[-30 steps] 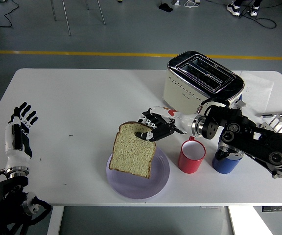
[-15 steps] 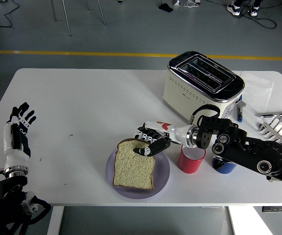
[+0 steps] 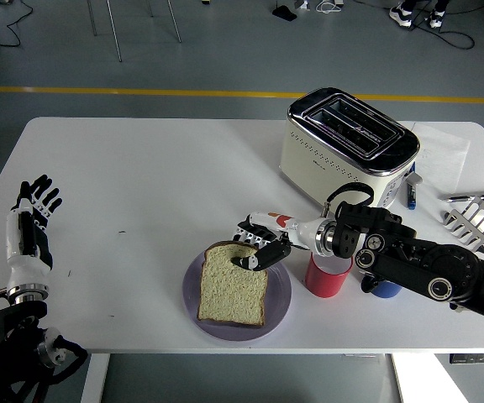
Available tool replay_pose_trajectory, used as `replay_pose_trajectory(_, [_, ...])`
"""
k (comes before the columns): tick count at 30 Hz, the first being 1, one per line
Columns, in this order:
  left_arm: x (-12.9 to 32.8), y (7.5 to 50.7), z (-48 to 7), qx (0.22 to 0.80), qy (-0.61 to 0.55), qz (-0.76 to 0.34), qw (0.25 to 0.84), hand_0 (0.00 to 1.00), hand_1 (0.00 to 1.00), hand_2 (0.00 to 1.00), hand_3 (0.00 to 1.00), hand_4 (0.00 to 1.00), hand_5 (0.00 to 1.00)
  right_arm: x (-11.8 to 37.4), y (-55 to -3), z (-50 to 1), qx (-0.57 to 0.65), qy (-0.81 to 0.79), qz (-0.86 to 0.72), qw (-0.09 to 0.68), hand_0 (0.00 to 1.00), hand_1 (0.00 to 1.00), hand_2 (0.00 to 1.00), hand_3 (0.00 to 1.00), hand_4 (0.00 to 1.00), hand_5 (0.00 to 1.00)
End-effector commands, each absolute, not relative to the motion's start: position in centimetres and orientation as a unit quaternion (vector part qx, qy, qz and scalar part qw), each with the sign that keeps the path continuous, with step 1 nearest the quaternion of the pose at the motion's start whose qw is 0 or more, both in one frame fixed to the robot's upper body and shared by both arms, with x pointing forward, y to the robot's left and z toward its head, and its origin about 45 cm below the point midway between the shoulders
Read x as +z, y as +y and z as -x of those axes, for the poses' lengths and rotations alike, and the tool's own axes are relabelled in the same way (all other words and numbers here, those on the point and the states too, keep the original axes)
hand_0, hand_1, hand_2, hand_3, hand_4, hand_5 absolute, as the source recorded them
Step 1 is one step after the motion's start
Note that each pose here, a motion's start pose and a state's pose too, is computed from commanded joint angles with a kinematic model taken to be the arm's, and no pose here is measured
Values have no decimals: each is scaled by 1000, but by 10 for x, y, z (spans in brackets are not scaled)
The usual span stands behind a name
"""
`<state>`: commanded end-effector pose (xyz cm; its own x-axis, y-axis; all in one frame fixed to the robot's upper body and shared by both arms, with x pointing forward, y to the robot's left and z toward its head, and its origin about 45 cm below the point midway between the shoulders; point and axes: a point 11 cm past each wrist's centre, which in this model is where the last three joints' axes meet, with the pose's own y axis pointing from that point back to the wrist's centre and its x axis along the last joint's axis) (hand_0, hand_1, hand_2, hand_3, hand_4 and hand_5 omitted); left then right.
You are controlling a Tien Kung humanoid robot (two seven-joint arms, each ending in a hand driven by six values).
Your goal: Push plate across desktop,pick up the break from the machine,place the break in the plate
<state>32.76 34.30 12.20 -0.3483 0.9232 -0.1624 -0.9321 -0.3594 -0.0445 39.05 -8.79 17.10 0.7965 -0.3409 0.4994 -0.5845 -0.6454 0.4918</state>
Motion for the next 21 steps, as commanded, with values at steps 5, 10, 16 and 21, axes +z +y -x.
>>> replay_pose_trajectory(5, [123, 342, -328, 820, 27, 81, 566, 745, 779, 847, 807, 672, 998, 169, -91, -394, 200, -259, -880, 343, 352, 486, 553, 557, 391, 47])
replay_pose_trajectory(10, [123, 343, -328, 820, 27, 81, 565, 750, 788, 862, 834, 692, 998, 167, -92, -394, 213, -248, -877, 352, 401, 544, 595, 568, 484, 74])
replay_pose_trajectory(16, [123, 342, -328, 820, 26, 82, 566, 760, 807, 891, 867, 707, 998, 166, -92, -394, 224, -237, -874, 360, 526, 618, 604, 625, 589, 129])
replay_pose_trajectory(21, [124, 343, -328, 820, 26, 82, 566, 770, 841, 900, 888, 679, 998, 167, -92, -394, 229, -235, -872, 363, 647, 690, 653, 672, 612, 133])
